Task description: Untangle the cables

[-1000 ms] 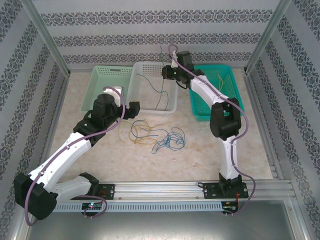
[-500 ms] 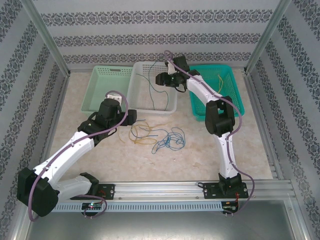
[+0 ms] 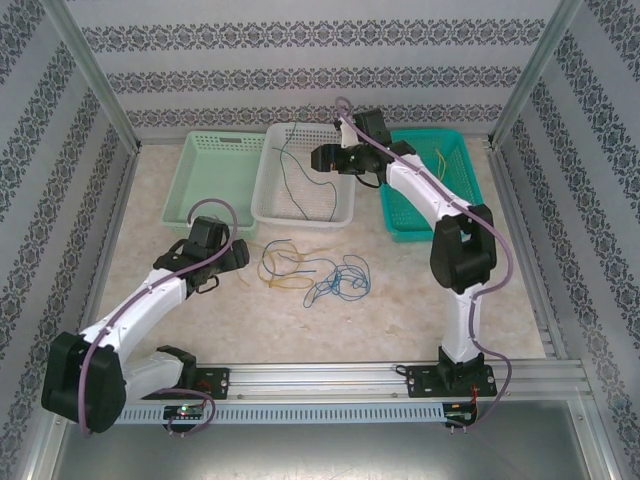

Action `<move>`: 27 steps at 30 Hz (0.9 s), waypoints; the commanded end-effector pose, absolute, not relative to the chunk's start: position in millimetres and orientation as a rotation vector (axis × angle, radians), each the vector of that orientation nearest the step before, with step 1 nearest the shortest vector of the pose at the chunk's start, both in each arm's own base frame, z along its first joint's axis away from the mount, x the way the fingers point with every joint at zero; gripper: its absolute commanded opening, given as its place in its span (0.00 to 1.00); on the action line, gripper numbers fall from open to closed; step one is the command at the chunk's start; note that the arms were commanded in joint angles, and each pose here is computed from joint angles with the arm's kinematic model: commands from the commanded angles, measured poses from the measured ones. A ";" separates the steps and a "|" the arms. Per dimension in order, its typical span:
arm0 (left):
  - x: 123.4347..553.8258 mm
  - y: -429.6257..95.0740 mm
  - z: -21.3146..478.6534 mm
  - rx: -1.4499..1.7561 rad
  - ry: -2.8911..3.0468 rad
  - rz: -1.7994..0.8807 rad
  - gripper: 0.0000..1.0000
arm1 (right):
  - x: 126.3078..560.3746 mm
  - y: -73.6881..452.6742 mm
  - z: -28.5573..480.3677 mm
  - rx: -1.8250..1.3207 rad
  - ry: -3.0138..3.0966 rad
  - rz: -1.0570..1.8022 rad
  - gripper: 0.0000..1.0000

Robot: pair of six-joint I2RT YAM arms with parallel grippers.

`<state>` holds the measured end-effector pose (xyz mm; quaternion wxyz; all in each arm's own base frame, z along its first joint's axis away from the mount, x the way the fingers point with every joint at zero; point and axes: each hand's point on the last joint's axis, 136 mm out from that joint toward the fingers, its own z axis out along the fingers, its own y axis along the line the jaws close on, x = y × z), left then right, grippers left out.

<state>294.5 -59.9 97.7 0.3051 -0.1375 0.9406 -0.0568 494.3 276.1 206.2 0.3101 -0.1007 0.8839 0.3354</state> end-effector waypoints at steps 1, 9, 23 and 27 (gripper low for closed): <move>302.6 -68.6 86.3 -0.370 2.521 -0.231 0.84 | 477.4 278.6 215.9 -0.288 2.301 0.921 0.70; 327.8 -74.5 51.1 -0.377 2.589 -0.276 0.66 | 448.3 267.2 222.1 -0.290 2.300 0.917 0.70; 318.8 -82.4 101.2 -0.261 2.472 -0.351 0.00 | 409.4 250.1 223.9 -0.326 2.282 0.840 0.70; 306.9 -91.9 142.4 -0.192 2.374 -0.430 0.00 | 389.7 262.7 221.9 -0.404 2.267 0.855 0.71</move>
